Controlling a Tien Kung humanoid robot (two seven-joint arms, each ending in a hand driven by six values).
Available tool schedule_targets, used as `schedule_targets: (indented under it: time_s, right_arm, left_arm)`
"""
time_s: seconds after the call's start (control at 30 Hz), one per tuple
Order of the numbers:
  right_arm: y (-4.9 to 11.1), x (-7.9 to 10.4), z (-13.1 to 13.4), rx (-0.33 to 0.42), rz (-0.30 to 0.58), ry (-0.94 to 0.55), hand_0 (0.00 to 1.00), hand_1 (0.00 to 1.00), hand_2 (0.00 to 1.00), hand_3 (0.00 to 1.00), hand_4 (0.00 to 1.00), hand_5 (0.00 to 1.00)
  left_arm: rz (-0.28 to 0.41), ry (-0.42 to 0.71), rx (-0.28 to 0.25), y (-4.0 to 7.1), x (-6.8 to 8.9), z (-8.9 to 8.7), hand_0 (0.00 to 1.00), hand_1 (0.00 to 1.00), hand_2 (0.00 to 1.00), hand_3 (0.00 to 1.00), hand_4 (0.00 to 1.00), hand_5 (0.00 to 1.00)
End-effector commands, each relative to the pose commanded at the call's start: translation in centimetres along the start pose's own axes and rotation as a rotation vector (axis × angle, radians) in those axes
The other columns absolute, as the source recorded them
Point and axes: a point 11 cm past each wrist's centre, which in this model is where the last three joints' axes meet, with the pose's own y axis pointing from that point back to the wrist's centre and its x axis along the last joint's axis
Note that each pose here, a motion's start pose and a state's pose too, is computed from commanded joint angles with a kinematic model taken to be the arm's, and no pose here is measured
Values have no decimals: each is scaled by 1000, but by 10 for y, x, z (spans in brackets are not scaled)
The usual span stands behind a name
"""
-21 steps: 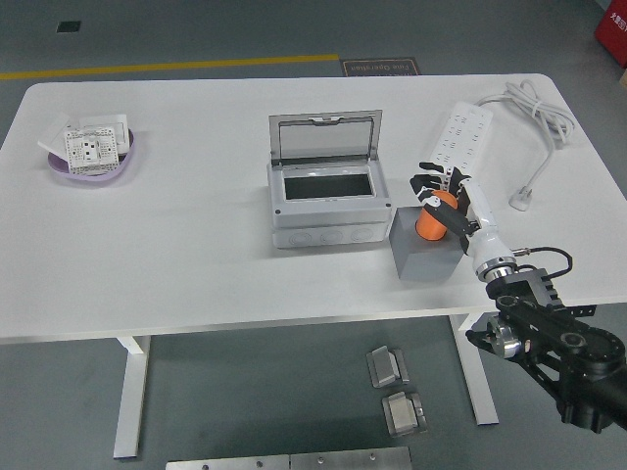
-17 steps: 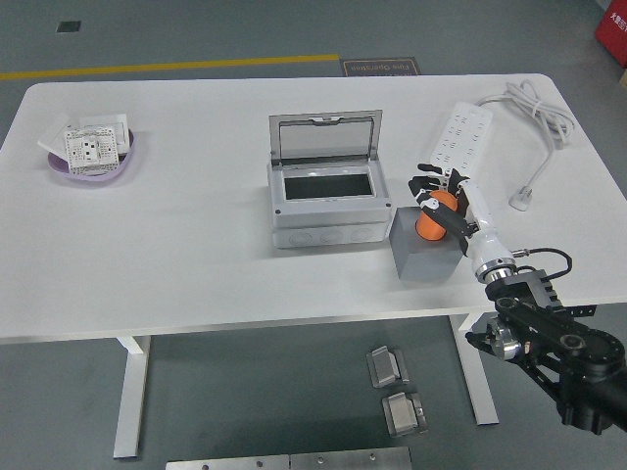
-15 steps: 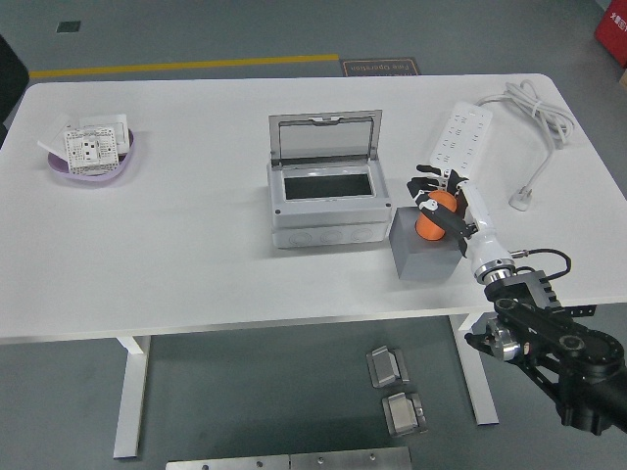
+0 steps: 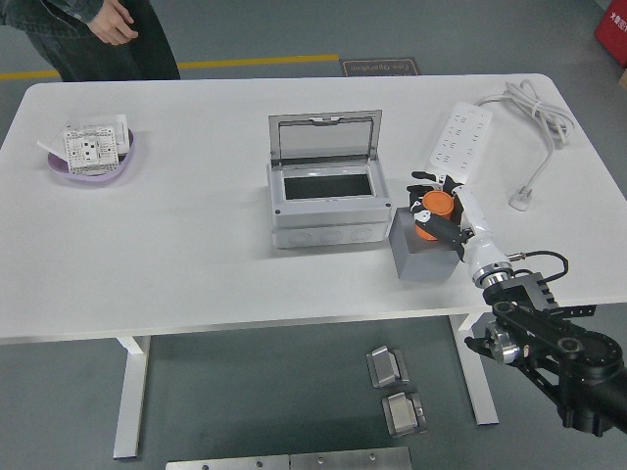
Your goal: Pick up the cylinder from the cube,place it in the box,flap close box
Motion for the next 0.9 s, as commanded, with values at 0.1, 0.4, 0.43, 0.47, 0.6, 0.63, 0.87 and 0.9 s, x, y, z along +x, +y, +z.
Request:
schedule_targets:
  time_s: [0.1,0.4,0.43,0.47,0.6,0.63,0.87,0.9]
  right_arm:
    - [1,0,1,-3,-2,-4,718,717,633,666,493,2]
    - [2,-5,1,-10,-18,-8,699,684,592,603,134,2]
    - [2,-6,0,-10,-20,-7,699,684,592,603,134,2]
    - [2,-6,0,-10,-20,-8,699,684,592,603,134,2]
    - [2,-7,-1,-10,-23,-10,629,594,529,493,2,2]
    - [2,-7,-1,-10,-23,-11,629,594,529,493,2,2]
    - [2,-5,-3,-4,-15,-6,471,360,376,261,2,2]
    - [1,-4,-4,-2,-13,-3,471,360,376,261,2,2]
  left_arm:
    - [1,3,-2,0,1,1,615,573,572,658,703,276]
    - [1,6,-6,0,2,4,615,574,573,660,704,273]
    - [1,6,-6,0,2,4,615,574,573,660,704,273]
    - [0,7,-6,0,1,4,615,574,573,660,704,273]
    - [0,7,-7,0,1,4,616,574,572,660,706,274]
    - [0,7,-8,1,2,5,616,574,572,660,706,274]
    - [2,6,-14,1,3,7,616,574,572,660,706,273]
    - [2,6,-15,1,3,8,616,574,572,660,706,273]
